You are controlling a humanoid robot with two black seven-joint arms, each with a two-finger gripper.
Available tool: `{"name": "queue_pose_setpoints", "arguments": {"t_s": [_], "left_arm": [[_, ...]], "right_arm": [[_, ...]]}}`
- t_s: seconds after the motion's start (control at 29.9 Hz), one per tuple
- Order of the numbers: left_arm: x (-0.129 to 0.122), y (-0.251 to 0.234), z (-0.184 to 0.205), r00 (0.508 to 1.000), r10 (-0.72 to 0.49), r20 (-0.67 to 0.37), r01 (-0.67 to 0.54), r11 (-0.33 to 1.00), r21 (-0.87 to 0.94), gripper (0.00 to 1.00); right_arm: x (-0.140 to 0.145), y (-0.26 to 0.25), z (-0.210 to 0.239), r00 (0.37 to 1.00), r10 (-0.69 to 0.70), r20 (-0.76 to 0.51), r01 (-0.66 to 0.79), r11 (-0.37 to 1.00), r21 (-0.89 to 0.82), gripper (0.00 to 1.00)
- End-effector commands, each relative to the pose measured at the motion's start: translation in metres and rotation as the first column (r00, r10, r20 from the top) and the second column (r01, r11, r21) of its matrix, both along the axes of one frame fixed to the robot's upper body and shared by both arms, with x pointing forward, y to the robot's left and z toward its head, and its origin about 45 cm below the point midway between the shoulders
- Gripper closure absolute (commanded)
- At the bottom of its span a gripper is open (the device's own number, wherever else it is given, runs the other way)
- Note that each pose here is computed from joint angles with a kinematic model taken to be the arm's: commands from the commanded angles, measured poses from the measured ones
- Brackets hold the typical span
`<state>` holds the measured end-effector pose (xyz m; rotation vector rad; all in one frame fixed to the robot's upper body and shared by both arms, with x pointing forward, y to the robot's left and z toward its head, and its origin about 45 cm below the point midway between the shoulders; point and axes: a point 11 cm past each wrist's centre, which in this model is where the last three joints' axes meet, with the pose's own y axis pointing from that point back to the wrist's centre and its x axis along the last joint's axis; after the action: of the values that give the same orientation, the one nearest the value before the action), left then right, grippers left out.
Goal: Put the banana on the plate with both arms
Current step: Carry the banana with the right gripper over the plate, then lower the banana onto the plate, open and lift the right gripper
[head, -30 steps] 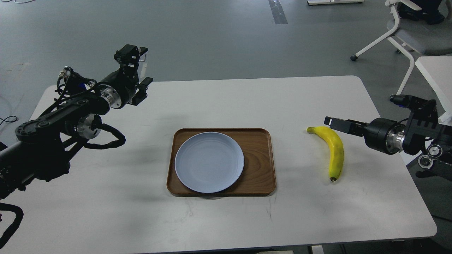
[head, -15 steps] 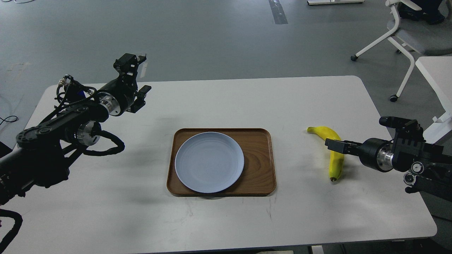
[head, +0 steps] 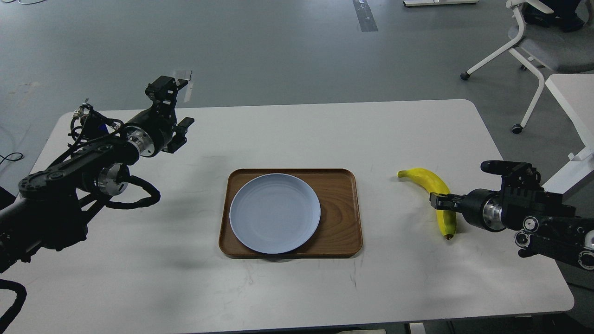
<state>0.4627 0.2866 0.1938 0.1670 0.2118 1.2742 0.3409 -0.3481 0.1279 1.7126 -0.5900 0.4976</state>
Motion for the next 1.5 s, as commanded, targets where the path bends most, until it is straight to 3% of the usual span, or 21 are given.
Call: {"name": "queue_pose_setpoints", "arguments": {"t_s": [0.0,0.2,0.33,0.47,0.9,1.1,1.14,1.17,1.2,1.24,1.3,1.37,1.44,1.47], "left_arm": [[0.000,0.000,0.000,1.000,0.002,-0.001,-0.002,1.000,0.001,0.02],[-0.002,0.006,-0.002,1.000,0.010,-0.005,-0.010,1.000,0.007,0.02],[-0.002,0.013,0.000,1.000,0.019,-0.002,-0.019,1.000,0.014,0.02],[-0.002,0.024,0.002,0.999,0.038,-0.001,-0.038,0.999,0.023,0.02],[-0.010,0.050,-0.004,0.997,0.081,-0.017,-0.081,0.996,0.042,0.02],[-0.013,0.058,-0.006,0.995,0.094,-0.021,-0.093,0.994,0.051,0.02],[-0.013,0.059,-0.006,0.995,0.096,-0.022,-0.095,0.994,0.051,0.02],[-0.013,0.059,-0.006,0.995,0.097,-0.022,-0.095,0.994,0.051,0.02],[-0.013,0.059,-0.006,0.995,0.097,-0.022,-0.095,0.994,0.051,0.02],[-0.013,0.060,-0.006,0.995,0.098,-0.021,-0.096,0.994,0.052,0.02],[-0.013,0.060,-0.006,0.995,0.098,-0.023,-0.096,0.994,0.053,0.02],[-0.013,0.060,-0.006,0.995,0.098,-0.021,-0.096,0.994,0.052,0.02],[-0.013,0.059,-0.006,0.995,0.095,-0.023,-0.094,0.994,0.051,0.02],[-0.013,0.059,-0.006,0.995,0.095,-0.023,-0.094,0.994,0.051,0.02]], "right_arm": [[0.028,0.026,0.038,0.994,0.059,0.095,-0.064,0.997,0.050,1.00],[0.054,0.084,0.091,0.951,0.219,0.218,-0.248,0.962,0.113,1.00],[0.051,0.133,0.088,0.899,0.382,0.216,-0.406,0.910,0.081,1.00],[0.039,0.180,0.067,0.797,0.568,0.207,-0.576,0.817,-0.022,1.00],[0.032,0.265,0.038,0.713,0.674,0.194,-0.683,0.730,-0.030,1.00],[0.024,0.282,0.033,0.697,0.691,0.189,-0.703,0.712,-0.011,1.00],[0.022,0.282,0.031,0.698,0.692,0.187,-0.703,0.711,-0.008,0.92],[0.022,0.282,0.031,0.698,0.692,0.187,-0.703,0.711,-0.008,0.92],[0.021,0.282,0.029,0.699,0.690,0.184,-0.702,0.712,-0.005,0.79],[0.021,0.282,0.028,0.703,0.687,0.182,-0.699,0.715,-0.001,0.54],[0.019,0.282,0.027,0.705,0.686,0.180,-0.698,0.716,0.005,0.28],[0.018,0.281,0.024,0.707,0.685,0.176,-0.697,0.717,0.009,0.25],[0.017,0.280,0.022,0.712,0.681,0.173,-0.692,0.722,0.010,0.07],[0.021,0.277,0.022,0.718,0.674,0.174,-0.685,0.729,0.003,0.02]]}}
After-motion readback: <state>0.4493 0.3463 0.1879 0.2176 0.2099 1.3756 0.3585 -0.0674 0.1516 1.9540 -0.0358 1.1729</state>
